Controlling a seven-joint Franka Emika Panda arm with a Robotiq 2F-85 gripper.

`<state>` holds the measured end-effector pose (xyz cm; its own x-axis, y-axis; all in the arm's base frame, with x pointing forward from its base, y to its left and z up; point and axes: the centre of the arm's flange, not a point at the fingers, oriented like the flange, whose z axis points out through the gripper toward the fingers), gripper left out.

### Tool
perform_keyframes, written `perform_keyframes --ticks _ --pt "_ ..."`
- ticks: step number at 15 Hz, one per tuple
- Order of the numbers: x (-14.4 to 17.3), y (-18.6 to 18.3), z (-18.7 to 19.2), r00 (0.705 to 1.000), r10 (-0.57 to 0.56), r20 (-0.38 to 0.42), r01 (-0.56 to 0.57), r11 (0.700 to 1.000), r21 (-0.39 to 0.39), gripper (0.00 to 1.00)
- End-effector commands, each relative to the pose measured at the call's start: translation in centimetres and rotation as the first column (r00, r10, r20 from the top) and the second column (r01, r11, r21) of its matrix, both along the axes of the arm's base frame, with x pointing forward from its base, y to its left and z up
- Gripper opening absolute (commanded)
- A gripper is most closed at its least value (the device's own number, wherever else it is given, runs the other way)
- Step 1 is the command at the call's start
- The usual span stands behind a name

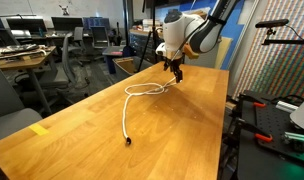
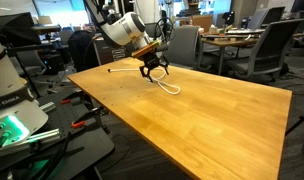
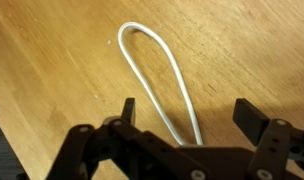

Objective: Tie a knot with the white rope

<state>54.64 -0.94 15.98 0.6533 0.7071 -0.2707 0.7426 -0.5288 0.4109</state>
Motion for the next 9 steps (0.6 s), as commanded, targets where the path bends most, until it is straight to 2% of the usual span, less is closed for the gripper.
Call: perform_keyframes --ticks 1,5,9 --pt "1.0 0.3 0.4 0.997 -0.054 0.047 0.050 0.996 0.076 1.00" --pt "2.4 0.5 0.6 0.984 -0.145 0.100 0.126 0.976 0.175 1.00" --pt "3.3 1.0 0.4 0.976 -0.186 0.111 0.156 0.959 0.235 0.90"
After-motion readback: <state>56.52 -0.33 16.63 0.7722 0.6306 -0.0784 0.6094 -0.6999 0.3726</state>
